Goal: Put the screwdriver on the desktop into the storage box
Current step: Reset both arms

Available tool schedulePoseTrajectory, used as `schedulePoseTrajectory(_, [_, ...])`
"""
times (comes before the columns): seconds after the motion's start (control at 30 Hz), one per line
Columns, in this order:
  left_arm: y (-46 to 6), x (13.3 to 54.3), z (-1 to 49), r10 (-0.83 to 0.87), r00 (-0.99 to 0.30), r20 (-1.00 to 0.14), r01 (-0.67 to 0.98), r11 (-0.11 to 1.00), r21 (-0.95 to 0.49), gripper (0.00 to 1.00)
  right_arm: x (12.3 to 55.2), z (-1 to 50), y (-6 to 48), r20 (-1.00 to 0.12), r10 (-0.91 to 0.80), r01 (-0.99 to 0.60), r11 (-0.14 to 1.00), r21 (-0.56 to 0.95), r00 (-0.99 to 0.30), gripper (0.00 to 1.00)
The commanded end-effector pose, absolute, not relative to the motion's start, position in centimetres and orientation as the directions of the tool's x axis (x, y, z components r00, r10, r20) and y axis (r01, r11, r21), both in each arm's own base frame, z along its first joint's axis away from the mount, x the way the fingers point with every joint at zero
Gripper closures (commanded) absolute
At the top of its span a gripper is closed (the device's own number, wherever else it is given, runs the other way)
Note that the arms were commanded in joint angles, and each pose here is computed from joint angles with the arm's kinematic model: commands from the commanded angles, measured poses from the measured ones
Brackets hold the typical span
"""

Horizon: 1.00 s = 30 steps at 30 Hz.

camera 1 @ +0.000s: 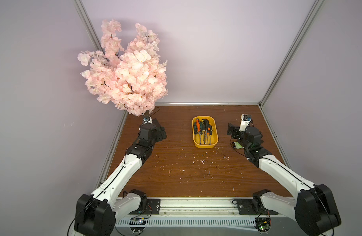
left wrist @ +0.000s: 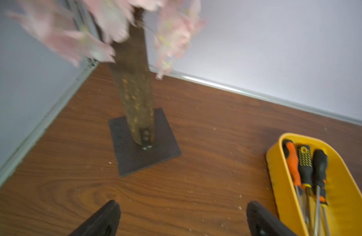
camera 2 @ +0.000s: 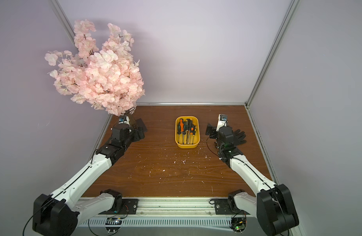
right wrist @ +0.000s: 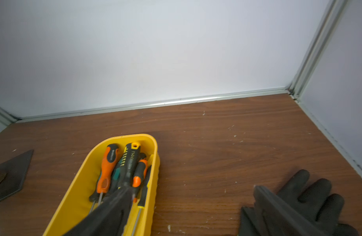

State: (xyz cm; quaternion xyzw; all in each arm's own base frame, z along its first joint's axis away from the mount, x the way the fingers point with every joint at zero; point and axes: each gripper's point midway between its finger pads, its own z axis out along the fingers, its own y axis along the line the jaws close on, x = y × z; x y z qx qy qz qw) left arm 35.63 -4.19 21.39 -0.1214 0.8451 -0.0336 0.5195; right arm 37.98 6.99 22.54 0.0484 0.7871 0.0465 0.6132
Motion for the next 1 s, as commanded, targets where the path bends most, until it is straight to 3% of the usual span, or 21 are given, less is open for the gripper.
schedulePoseTrajectory(0.0, [-0.1, 35.7, 21.1, -0.219, -0.341, -0.914, -0.260, 0.956, -0.132, 0.01, 37.6, 24.6, 4.3, -0.985, 0.116, 0.089, 0.990, 0.105, -0.125, 0.01])
schedulePoseTrajectory(0.23, [4.3, 35.0, 18.0, -0.132, -0.231, -0.964, -0.367, 0.929, -0.039, 0.01, 35.5, 22.1, -1.2, -0.996, 0.068, 0.254, 0.966, 0.053, -0.051, 0.01])
schedulePoseTrajectory(0.47, [5.7, 35.2, 14.9, -0.053, -0.247, -0.968, -0.428, 0.902, 0.060, 0.01, 33.4, 18.7, -4.3, -0.999, 0.005, 0.360, 0.933, -0.012, -0.047, 0.01])
schedulePoseTrajectory(0.97, [5.1, 36.4, 13.5, -0.004, -0.151, -0.989, -0.389, 0.919, 0.056, 0.01, 34.0, 14.7, -2.0, -1.000, 0.010, 0.209, 0.978, 0.008, -0.007, 0.01])
